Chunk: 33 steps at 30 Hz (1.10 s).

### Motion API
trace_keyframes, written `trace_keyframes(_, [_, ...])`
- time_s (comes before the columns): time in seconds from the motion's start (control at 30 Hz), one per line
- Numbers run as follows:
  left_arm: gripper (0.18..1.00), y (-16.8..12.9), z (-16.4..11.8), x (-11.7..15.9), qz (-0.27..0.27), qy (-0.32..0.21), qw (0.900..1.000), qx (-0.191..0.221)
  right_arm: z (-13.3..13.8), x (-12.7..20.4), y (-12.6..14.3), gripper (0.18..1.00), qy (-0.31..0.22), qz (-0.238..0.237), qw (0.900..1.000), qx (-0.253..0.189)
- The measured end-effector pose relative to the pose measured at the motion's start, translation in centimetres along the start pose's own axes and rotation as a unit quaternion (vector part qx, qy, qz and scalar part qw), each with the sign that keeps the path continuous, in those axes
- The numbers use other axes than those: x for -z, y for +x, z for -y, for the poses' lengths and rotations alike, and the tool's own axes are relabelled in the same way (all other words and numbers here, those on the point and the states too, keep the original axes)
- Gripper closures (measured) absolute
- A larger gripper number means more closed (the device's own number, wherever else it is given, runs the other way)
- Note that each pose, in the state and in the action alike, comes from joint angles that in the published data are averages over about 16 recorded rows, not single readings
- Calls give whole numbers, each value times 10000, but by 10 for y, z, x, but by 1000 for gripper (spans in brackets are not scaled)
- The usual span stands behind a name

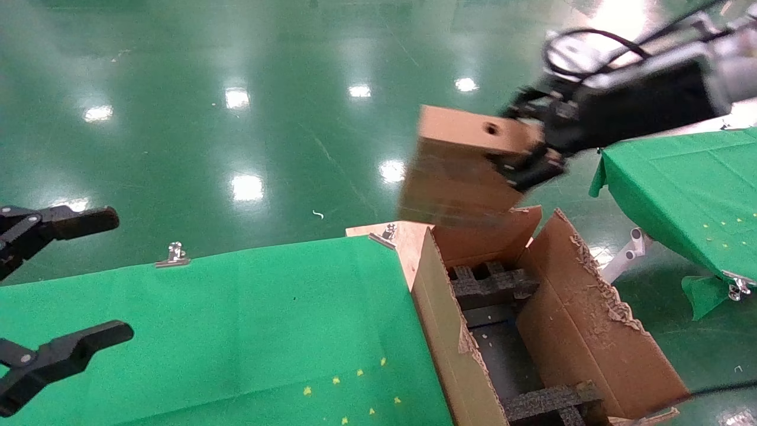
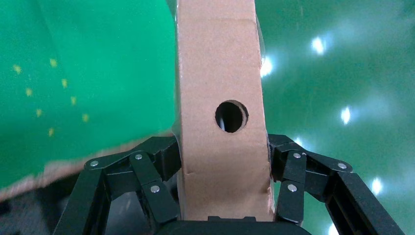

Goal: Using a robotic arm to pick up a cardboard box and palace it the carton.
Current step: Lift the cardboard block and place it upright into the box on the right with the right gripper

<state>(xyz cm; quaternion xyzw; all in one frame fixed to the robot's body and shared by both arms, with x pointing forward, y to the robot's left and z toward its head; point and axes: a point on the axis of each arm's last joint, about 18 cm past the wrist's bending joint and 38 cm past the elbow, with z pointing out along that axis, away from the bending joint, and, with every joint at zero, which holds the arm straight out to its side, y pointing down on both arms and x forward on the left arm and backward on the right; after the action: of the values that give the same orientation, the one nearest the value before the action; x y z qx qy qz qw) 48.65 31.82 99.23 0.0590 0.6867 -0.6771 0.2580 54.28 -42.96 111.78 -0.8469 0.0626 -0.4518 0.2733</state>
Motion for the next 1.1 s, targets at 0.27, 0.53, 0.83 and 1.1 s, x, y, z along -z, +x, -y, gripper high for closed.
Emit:
trace_keyframes(0.27, [184,0,0,0,0,0,10000,0,-57,33,-26,843,-701,-111,9957,-588])
trace_keyframes(0.53, [184,0,0,0,1,0,10000,1,-89,48,-59,845,-1140,-72,9880,-1044])
trace_keyframes(0.83, [184,0,0,0,3,1,10000,1,-97,51,-71,847,-1240,-51,9848,-1213])
trace_keyframes(1.1, [184,0,0,0,4,1,10000,1,-107,47,-65,849,-1323,-356,9754,-1725])
